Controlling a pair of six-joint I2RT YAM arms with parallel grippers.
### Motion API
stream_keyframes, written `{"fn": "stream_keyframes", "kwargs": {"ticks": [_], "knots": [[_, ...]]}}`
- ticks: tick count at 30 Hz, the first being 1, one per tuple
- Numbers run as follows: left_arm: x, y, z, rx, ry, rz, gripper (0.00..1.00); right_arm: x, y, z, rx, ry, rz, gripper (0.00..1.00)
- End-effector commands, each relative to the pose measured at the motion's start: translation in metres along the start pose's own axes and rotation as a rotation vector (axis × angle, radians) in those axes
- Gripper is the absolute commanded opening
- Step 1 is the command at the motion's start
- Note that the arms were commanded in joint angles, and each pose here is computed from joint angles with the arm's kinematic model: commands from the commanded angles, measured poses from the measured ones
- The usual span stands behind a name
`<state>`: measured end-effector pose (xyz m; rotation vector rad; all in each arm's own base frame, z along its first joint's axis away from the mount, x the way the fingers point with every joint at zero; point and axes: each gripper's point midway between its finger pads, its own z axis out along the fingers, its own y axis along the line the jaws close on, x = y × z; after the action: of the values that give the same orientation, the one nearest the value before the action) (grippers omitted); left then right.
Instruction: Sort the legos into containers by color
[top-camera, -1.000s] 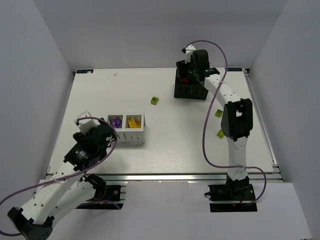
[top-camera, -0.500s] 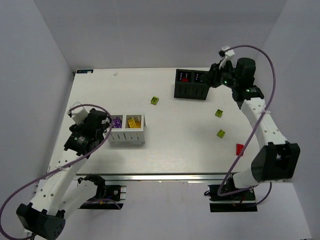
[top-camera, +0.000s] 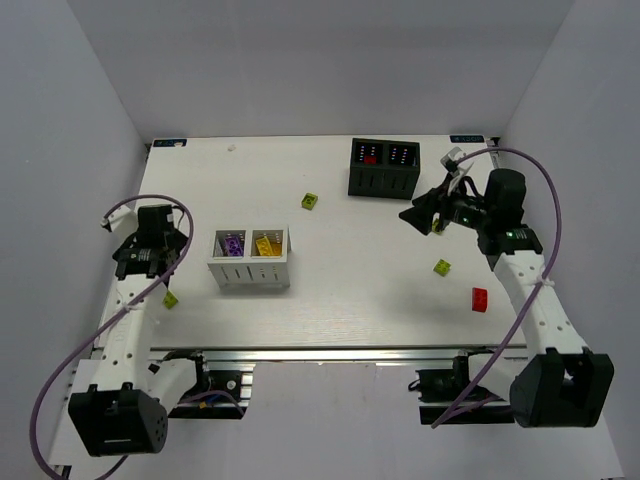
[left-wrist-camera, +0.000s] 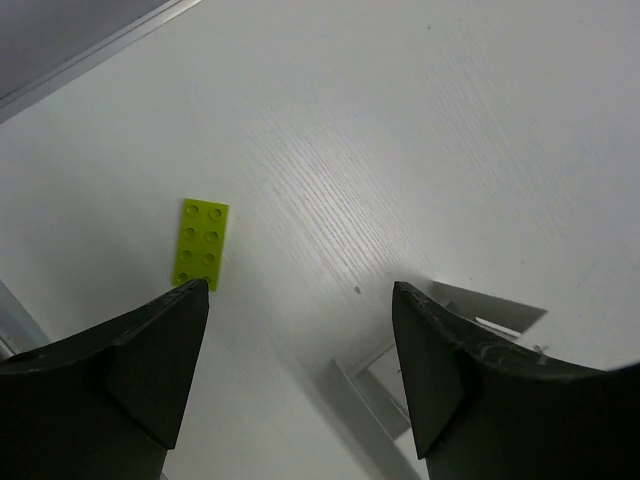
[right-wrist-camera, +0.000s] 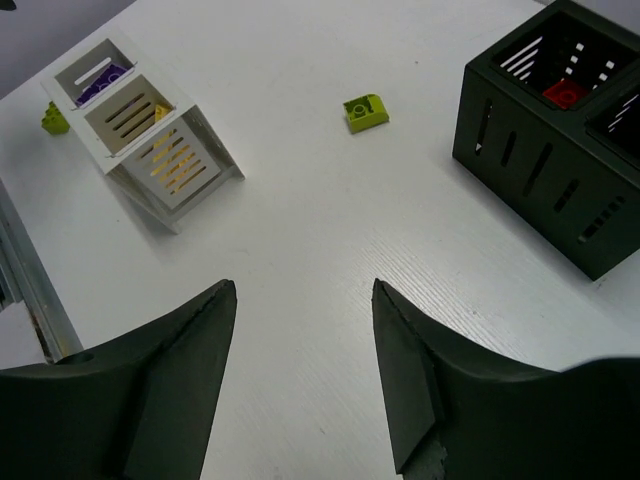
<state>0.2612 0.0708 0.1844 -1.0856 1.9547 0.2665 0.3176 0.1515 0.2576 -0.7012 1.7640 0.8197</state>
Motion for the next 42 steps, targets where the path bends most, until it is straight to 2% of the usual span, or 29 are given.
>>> {"fn": "stream_keyframes", "kwargs": {"ticks": [1,4,7,11,15,23,27,34,39,42], "knots": [[-0.004,0.006,0.003,0.029,0.037,0.0,0.83,-0.016,0.01,-0.015,-0.012,-0.079,-0.098,0.63],[0.001,0.019,0.016,-0.028,0.087,0.021,0.84,-0.016,0.016,-0.02,-0.026,-0.078,-0.108,0.63],[0.029,0.04,0.035,-0.111,0.198,0.028,0.88,-0.012,0.017,-0.023,-0.035,-0.072,-0.108,0.63],[0.066,0.053,0.048,-0.124,0.327,0.009,0.95,-0.006,0.014,-0.021,-0.03,-0.063,-0.091,0.63],[0.083,0.072,0.065,-0.191,0.381,0.021,0.96,-0.003,0.001,-0.026,-0.004,-0.066,-0.051,0.63],[0.084,0.08,0.093,-0.218,0.407,0.076,0.98,0.001,-0.013,-0.033,0.013,-0.083,0.006,0.64],[0.092,0.08,0.104,-0.212,0.441,0.066,0.91,0.002,-0.019,-0.036,0.016,-0.089,0.027,0.64],[0.102,0.075,0.111,-0.175,0.476,0.059,0.71,0.005,-0.024,-0.043,-0.003,-0.103,0.063,0.64],[0.109,0.076,0.115,-0.159,0.503,0.045,0.66,0.004,-0.025,-0.048,-0.011,-0.112,0.079,0.64],[0.11,0.076,0.116,-0.146,0.509,0.043,0.58,0.005,-0.025,-0.05,-0.02,-0.115,0.086,0.63]]}}
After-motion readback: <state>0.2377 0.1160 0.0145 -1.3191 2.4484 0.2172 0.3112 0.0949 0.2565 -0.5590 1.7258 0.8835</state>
